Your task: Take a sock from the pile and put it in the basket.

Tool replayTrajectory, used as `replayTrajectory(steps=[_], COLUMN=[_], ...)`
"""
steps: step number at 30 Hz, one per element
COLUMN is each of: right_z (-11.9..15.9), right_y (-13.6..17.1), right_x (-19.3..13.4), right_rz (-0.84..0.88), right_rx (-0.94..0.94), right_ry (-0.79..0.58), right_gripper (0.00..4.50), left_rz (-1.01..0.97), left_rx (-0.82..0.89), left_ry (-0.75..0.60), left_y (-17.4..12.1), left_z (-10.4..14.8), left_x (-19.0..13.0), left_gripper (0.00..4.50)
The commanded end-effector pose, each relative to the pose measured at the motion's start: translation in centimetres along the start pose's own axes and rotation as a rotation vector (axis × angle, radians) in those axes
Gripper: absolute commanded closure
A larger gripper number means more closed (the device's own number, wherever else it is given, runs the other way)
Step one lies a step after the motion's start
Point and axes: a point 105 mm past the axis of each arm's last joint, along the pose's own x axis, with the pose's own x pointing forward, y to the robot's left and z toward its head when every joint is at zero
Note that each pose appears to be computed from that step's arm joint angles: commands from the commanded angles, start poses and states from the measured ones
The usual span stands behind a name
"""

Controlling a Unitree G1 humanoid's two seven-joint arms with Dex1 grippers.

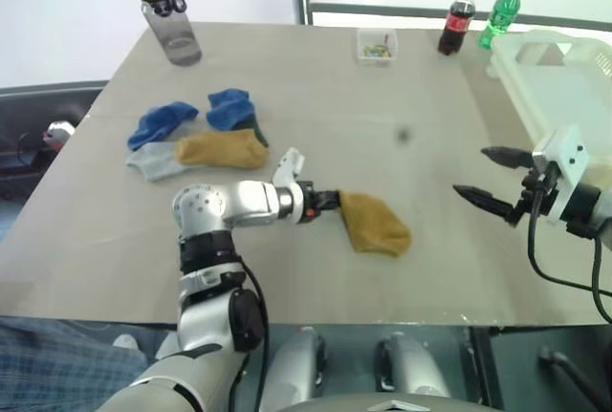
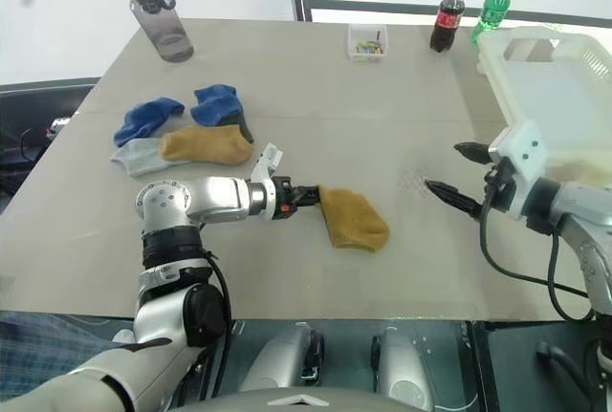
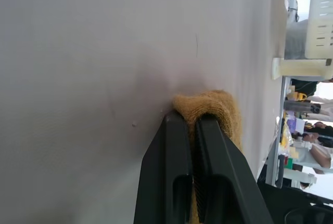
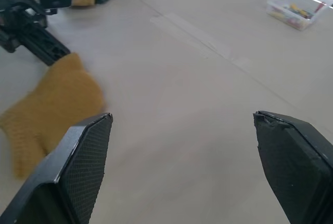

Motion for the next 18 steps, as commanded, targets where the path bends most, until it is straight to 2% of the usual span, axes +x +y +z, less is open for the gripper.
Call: replayTrajectory(steps=[1, 6, 9, 11, 14, 18], right_z=[1.2, 1.1, 1.1, 1.2, 1.2, 1.2], right_y=[0.3, 0.1, 0.1, 0.1, 0.1, 0.0], right_x=[-0.3, -0.3, -0.2, -0.2, -0.2, -0.2], right_rz=[0.003, -0.001, 0.002, 0.002, 0.001, -0.007], right_rx=[-0.032, -0.031, -0.031, -0.031, -0.031, -0.030], right_ry=[-0.031, -0.026, -0.027, -0.029, -0.030, -0.033], right_gripper=[0.00, 0.00, 0.00, 0.00, 0.00, 0.00], left_rz=[-0.038, -0.059, -0.180, -0.264, -0.269, -0.323], left_rx=[0.012, -0.012, 0.070, 0.169, 0.448, 0.670], left_ry=[0.003, 0.022, 0.042, 0.057, 0.092, 0.197], left_y=[-1.2, -1.6, -3.7, -5.3, -7.2, -8.9], left_z=[0.3, 0.2, 0.3, 0.0, -1.3, -3.0], left_x=[-0.1, -0.2, -1.5, -2.8, -4.7, -6.6], left_gripper=[4.40, 4.40, 4.40, 4.40, 4.40, 4.40])
